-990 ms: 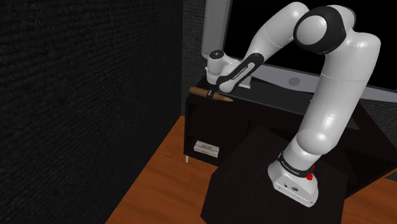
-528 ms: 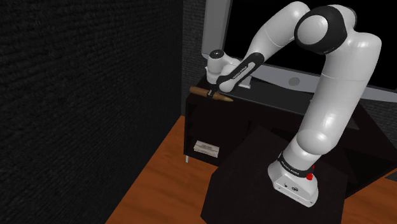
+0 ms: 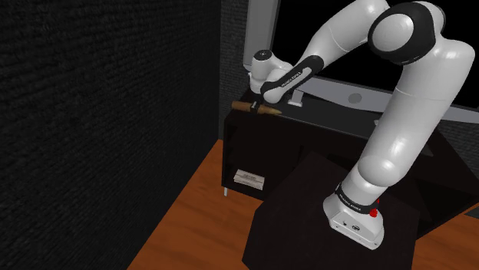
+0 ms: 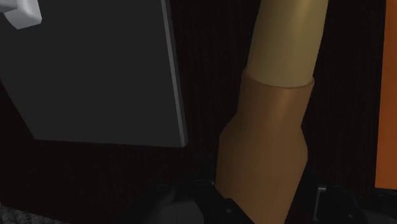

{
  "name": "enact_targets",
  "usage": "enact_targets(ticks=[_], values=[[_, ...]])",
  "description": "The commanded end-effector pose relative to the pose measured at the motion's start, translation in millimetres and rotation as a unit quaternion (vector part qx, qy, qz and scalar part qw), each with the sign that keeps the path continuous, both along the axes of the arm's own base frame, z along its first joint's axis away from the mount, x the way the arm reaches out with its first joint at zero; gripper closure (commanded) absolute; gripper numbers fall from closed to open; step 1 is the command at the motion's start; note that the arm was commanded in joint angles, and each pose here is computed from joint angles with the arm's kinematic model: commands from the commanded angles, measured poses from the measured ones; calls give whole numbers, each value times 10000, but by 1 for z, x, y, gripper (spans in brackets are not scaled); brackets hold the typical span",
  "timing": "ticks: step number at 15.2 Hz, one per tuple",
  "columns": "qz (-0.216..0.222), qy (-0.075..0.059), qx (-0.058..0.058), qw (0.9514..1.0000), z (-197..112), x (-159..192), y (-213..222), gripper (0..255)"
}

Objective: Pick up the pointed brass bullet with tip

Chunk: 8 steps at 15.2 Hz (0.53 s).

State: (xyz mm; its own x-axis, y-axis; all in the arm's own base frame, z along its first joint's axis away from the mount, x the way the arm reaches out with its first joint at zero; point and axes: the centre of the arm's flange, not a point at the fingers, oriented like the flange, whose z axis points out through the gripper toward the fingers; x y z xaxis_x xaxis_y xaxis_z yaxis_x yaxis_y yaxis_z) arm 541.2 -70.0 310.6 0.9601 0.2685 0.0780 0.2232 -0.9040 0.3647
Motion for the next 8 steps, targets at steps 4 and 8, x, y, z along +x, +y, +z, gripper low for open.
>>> enact_targets(ticks=[4, 8], values=[[0, -1, 1, 10000, 27, 0, -1, 255], [1, -1, 1, 10000, 38, 0, -1, 255]])
